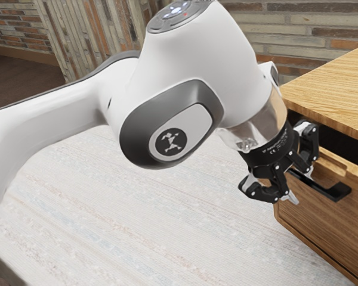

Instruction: Pull the drawer handle with one arm to open the drawer

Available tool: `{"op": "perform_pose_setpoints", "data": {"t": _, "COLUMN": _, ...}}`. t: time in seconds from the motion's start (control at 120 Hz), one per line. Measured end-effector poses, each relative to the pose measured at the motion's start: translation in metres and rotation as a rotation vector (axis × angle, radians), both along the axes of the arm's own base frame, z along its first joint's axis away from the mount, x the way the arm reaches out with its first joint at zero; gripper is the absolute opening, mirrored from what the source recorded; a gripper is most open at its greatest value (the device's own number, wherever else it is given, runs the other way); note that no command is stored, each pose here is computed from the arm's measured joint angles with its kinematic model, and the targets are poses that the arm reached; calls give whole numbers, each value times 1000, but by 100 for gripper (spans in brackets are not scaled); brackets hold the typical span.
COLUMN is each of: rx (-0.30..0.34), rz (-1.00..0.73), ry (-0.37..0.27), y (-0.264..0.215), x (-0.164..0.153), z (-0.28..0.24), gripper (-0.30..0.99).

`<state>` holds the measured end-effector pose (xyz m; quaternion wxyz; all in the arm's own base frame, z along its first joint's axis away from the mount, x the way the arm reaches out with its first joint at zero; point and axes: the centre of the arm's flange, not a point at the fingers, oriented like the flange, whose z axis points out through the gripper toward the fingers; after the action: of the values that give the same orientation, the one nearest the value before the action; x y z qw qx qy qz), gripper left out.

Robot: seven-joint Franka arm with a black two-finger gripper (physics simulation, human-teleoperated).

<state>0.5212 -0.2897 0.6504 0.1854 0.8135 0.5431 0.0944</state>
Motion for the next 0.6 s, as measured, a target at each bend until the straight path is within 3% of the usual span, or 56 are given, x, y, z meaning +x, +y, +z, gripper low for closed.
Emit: {"op": "perform_pose_setpoints", "data": {"t": 0.6, "rx": 6, "rz": 7, "ry": -2, "y": 11, "x": -31, "z": 6, "gripper": 14}}
